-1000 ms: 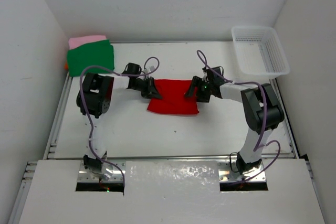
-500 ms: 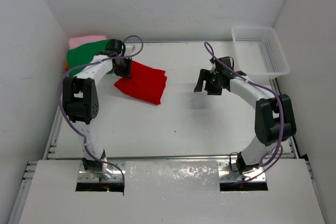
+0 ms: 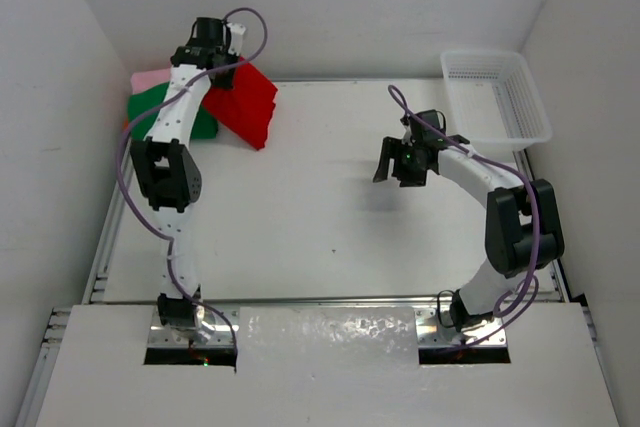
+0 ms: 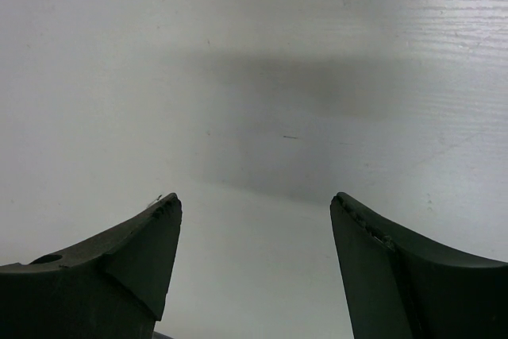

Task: Fold and stack the t-shirts
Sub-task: Put the neatly folded tshirt into the corner of the board with the left arm

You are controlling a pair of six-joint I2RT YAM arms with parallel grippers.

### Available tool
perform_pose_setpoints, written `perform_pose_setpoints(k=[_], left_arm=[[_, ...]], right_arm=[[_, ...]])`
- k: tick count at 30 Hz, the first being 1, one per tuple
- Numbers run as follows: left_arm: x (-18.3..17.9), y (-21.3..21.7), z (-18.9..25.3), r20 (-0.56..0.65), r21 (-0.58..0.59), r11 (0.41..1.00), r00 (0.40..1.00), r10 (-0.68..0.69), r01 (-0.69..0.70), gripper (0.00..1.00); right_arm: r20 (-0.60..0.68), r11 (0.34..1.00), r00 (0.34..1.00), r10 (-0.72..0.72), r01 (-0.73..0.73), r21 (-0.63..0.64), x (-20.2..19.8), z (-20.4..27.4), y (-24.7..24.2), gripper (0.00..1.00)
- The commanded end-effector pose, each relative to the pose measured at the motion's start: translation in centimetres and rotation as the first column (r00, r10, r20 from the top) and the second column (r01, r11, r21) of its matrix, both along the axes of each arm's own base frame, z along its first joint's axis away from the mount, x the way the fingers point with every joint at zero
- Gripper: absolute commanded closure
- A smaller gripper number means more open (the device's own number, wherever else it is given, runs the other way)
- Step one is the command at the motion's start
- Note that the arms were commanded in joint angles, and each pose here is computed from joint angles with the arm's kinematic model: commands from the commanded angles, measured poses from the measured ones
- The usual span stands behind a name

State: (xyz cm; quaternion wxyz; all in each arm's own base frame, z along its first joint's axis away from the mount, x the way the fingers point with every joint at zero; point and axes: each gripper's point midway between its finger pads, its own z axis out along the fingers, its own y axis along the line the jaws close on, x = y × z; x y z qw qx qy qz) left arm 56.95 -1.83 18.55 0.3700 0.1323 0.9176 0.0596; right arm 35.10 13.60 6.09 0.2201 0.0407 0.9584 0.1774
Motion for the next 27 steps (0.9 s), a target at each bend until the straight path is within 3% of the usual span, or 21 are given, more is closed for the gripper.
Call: perform_pose_setpoints(k=[1, 3, 4, 6, 10, 15, 18, 25, 26, 27], left_arm=[[1.1, 2.7, 5.3, 0.113, 0.010, 1.000, 0.994, 0.002, -0.003, 1.00], [1.1, 3.3, 6.1, 0.134, 0.015, 1.000, 0.991, -0.015, 0.013, 1.00], [1.0, 6.2, 6.5, 0.145, 0.015, 0.999, 0.989, 0.029, -0.031, 1.00], [0.7, 6.6, 8.1, 0.181, -0.052, 0.998, 0.983, -0.009, 0.019, 1.00], [1.0, 10.6, 10.8, 0.291, -0.074, 0.996, 0.956, -0.032, 0.055, 1.00], [1.5, 14.7, 10.8, 0.349, -0.166, 0.980, 0.936, -0.043, 0.107, 1.00], [0.8, 18.7, 7.5, 0.308, -0.238, 0.969, 0.951, 0.009, 0.068, 1.00], [0.7, 21.2, -5.3, 0.173, -0.326, 0.942, 0.985, -0.023, 0.079, 1.00], [1.1, 22.3, -4.9, 0.189, -0.318, 0.946, 0.982, -0.008, 0.069, 1.00], [1.3, 22.9, -5.8, 0.180, -0.317, 0.947, 0.984, 0.004, 0.055, 0.87]], right_arm=[[0.053, 0.999, 0.999, 0.005, -0.003, -0.035, 0.7, 1.9, -0.6, 0.27], [0.049, 0.999, 0.999, 0.004, -0.002, -0.043, 0.3, 2.0, -0.8, 0.27], [0.051, 0.999, 0.999, 0.002, 0.001, -0.050, 0.3, 2.1, -0.9, 0.28], [0.045, 0.998, 0.999, 0.004, -0.001, -0.057, -0.1, 2.2, -1.1, 0.28], [0.039, 0.998, 0.999, -0.007, 0.010, -0.062, -0.4, 2.2, -1.3, 0.28], [0.041, 0.998, 0.999, -0.014, 0.016, -0.053, -0.5, 2.6, -0.9, 0.29], [0.039, 0.998, 0.999, -0.015, 0.017, -0.060, -0.4, 2.8, -0.9, 0.29], [0.039, 0.998, 0.999, 0.008, -0.006, -0.057, 0.7, 3.6, -0.4, 0.29], [0.034, 0.998, 0.999, 0.010, -0.008, -0.058, 0.7, 3.5, -0.4, 0.29], [0.038, 0.998, 0.999, 0.014, -0.012, -0.056, 0.9, 3.7, -0.2, 0.29]])
